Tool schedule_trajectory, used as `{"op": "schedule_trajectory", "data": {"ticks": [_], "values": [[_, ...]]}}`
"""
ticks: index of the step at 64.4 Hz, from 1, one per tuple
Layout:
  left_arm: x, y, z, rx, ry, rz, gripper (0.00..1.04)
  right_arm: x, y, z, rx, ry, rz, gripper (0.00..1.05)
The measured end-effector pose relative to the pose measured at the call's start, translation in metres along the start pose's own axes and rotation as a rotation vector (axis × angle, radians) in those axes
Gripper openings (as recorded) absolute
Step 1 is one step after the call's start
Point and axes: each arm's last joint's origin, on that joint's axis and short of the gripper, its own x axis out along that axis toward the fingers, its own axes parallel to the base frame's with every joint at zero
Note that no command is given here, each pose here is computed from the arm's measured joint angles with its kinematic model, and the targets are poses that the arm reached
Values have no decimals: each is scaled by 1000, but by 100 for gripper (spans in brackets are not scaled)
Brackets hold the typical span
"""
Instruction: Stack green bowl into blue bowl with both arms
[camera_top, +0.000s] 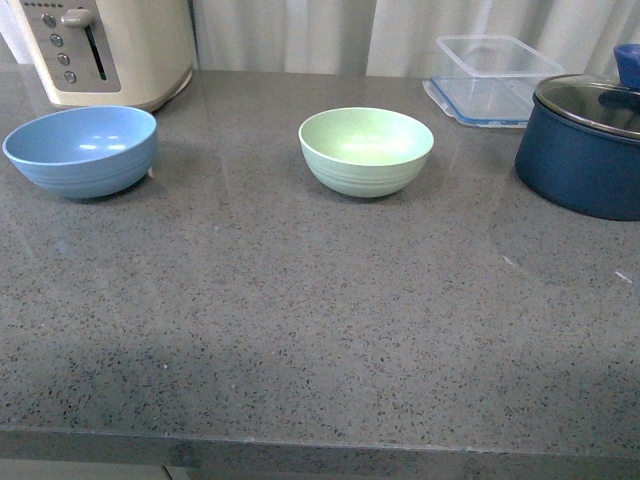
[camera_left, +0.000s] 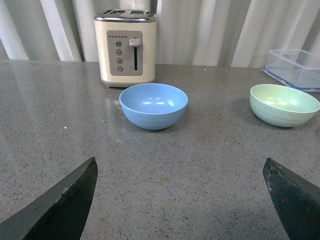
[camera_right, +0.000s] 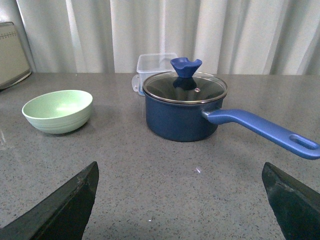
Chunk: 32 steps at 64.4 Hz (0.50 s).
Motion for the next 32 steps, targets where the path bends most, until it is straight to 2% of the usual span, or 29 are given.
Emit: {"op": "schedule_trajectory", "data": {"ticks": [30, 31, 32], "values": [[0, 0, 0, 0, 0, 0, 98, 0, 0, 0, 0, 0, 0, 95], [0, 0, 0, -4, 14, 15, 98, 0, 0, 0, 0, 0, 0, 95], [1, 0, -2, -39, 89, 68, 98, 0, 0, 0, 0, 0, 0, 95]]}}
